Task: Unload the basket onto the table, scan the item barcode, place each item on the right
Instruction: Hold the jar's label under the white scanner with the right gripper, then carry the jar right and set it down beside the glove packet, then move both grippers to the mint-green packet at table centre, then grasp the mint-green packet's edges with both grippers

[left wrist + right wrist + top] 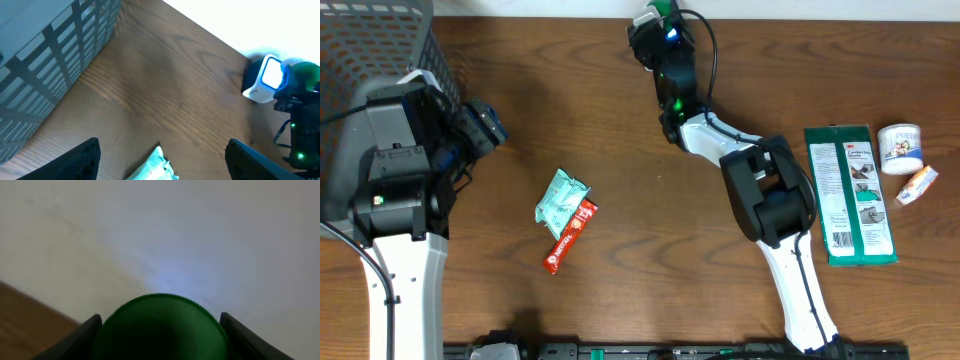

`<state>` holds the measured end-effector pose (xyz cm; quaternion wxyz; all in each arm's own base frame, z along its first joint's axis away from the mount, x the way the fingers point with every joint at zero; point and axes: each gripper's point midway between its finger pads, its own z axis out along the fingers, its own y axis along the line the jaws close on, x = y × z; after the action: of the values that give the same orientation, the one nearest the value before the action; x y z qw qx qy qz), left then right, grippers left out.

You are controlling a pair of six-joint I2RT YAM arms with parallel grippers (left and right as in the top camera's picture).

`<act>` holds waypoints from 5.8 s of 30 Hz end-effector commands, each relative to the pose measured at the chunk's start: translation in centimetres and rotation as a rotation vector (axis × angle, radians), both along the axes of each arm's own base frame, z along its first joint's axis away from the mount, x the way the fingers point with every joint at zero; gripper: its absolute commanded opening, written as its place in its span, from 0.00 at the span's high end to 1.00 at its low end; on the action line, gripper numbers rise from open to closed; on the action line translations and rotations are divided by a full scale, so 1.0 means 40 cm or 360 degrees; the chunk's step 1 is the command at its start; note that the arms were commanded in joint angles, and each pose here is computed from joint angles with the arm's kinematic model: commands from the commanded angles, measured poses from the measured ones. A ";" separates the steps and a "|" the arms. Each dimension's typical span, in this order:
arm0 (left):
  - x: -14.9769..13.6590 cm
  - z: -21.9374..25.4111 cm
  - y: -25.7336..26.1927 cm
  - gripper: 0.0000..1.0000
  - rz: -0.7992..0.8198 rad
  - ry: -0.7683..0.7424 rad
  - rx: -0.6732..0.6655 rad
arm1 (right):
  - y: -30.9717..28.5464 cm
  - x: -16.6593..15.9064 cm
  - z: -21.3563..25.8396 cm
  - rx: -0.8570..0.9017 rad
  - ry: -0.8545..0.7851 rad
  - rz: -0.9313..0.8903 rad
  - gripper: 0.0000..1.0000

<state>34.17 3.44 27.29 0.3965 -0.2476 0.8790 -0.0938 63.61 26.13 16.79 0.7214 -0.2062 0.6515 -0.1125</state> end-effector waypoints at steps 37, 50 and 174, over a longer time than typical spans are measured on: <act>0.000 0.002 0.009 0.19 0.0023 -0.0001 0.0012 | -0.767 -0.647 -0.279 0.0594 0.1985 -0.0927 0.10; 0.000 0.001 0.009 0.19 0.0023 -0.0001 0.0012 | -0.631 -0.544 0.050 0.0899 0.1696 -0.0334 0.01; -0.065 -0.702 -0.298 0.92 -0.0391 0.1224 -0.0320 | 0.284 -0.935 -0.292 0.1184 0.2417 0.0845 0.99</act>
<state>32.68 -8.73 0.86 0.0210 -0.1926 0.9708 -0.1414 24.49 36.89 1.55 0.0827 -0.1203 0.8983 0.4143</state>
